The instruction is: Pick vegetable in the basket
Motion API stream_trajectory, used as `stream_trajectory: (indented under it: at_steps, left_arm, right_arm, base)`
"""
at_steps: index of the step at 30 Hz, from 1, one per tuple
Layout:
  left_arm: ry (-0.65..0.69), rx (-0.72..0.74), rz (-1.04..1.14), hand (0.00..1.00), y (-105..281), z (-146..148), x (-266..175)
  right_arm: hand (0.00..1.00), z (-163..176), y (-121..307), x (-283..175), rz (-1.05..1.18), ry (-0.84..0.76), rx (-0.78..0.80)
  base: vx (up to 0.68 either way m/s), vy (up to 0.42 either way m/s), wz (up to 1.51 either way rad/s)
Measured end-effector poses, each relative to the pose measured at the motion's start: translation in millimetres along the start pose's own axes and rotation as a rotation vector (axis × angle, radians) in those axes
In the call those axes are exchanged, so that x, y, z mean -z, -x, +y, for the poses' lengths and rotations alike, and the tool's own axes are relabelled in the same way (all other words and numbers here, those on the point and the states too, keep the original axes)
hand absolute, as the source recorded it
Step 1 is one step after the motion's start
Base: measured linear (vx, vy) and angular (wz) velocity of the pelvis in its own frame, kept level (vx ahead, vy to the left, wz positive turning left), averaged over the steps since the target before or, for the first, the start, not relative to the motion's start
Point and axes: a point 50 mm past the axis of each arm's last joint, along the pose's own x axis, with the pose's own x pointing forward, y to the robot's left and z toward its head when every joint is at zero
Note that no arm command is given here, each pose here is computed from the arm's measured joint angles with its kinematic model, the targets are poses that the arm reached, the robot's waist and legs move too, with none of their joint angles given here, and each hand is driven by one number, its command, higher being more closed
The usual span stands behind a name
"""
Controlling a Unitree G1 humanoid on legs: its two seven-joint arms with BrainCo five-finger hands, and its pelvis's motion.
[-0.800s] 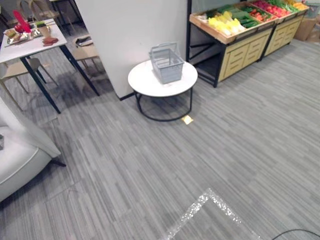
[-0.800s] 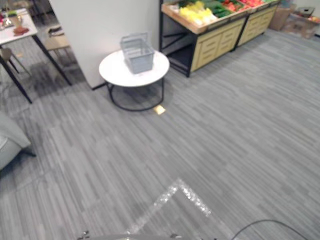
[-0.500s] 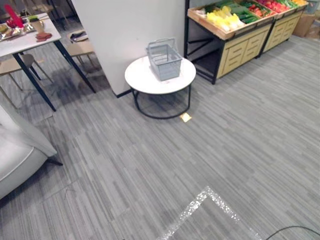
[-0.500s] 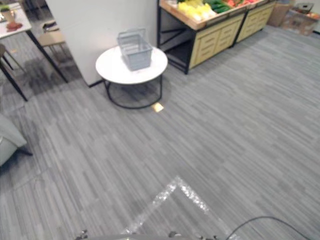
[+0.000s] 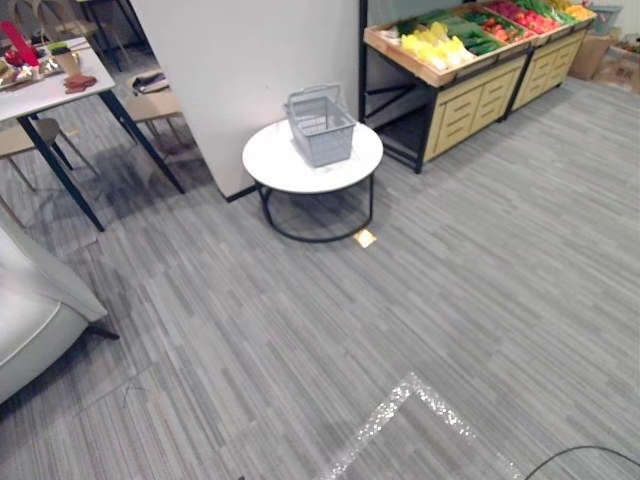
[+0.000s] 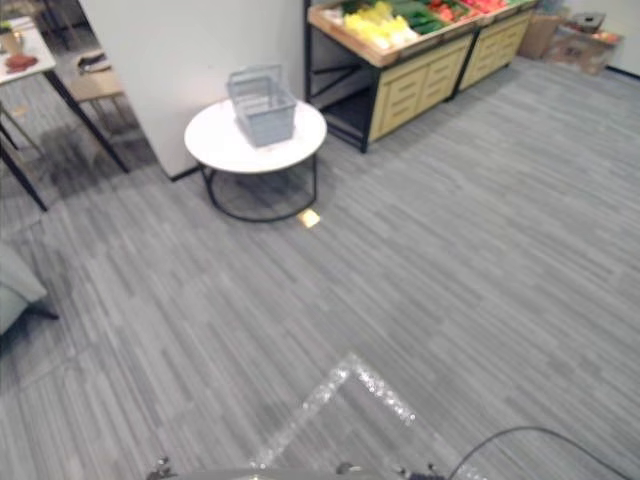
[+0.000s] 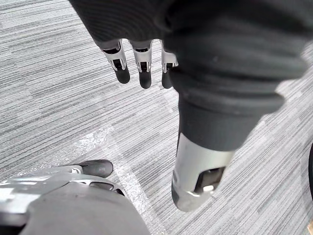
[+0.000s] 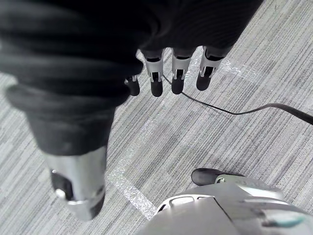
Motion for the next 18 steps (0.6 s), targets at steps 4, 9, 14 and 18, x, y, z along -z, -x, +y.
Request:
stream_trajectory:
  at_steps: [4, 9, 14, 18]
  left_arm:
    - [-0.002, -0.03, -0.018, 0.0, 0.4, 1.8, -0.5]
    - [0.004, -0.018, -0.014, 0.0, 0.3, 2.4, 0.0]
    - [0.019, 0.011, -0.012, 0.0, -0.3, 3.7, -0.3]
    - [0.019, 0.032, -0.012, 0.0, -0.6, 4.4, -0.4]
  right_arm:
    - [0.0, 0.8, 0.9, 1.1, -0.013, -0.013, -0.005]
    - [0.0, 1.5, 1.1, 1.8, -0.011, -0.024, -0.01]
    - [0.0, 2.9, 1.4, 3.3, -0.002, -0.067, -0.028]
    - [0.0, 3.2, 1.7, 5.1, 0.005, -0.102, -0.042]
  base:
    - [0.02, -0.014, -0.06]
    - [0.02, -0.016, -0.05]
    - [0.0, 0.0, 0.0]
    - [0.0, 0.0, 0.0]
